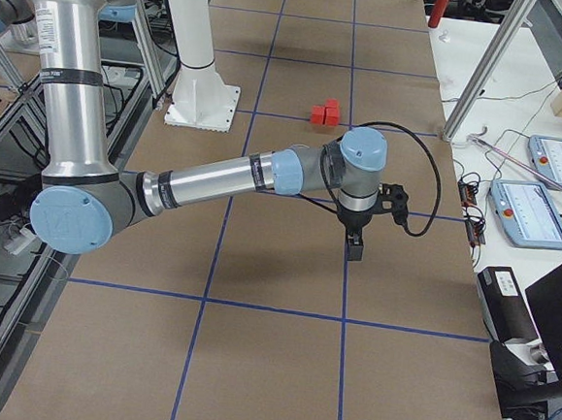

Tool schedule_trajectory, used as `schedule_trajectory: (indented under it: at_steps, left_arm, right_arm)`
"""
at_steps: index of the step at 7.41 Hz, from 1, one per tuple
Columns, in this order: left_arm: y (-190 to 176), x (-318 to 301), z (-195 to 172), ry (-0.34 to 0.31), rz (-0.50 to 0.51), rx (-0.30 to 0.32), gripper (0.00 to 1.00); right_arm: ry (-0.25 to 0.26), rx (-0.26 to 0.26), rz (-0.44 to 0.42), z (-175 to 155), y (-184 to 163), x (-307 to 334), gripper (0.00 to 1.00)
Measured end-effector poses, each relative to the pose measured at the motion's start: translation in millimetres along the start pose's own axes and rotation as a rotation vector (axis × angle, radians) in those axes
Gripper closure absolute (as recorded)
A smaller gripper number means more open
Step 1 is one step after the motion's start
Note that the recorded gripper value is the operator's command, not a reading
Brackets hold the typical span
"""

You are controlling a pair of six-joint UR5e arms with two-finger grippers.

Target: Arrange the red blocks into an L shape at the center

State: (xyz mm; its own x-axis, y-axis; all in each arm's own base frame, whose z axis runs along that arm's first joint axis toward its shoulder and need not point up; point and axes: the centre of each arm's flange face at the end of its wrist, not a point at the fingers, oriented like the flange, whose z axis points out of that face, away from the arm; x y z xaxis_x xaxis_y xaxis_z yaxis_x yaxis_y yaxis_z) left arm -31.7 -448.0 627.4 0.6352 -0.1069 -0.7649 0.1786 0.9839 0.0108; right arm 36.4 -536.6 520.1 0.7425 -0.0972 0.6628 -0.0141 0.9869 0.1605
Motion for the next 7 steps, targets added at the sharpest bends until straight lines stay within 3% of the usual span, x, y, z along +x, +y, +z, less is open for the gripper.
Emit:
schedule_trajectory:
  at_steps: [3, 7]
  left_arm:
    - [-19, 17, -34, -0.014, -0.030, -0.033, 0.00]
    - [-5, 24, -59, -0.040, -0.068, -0.031, 0.00]
  right_arm:
    - [-0.015, -0.008, -0.008, -4, 5, 26, 0.00]
    - [-0.054, -0.006, 0.013, -11, 13, 25, 0.00]
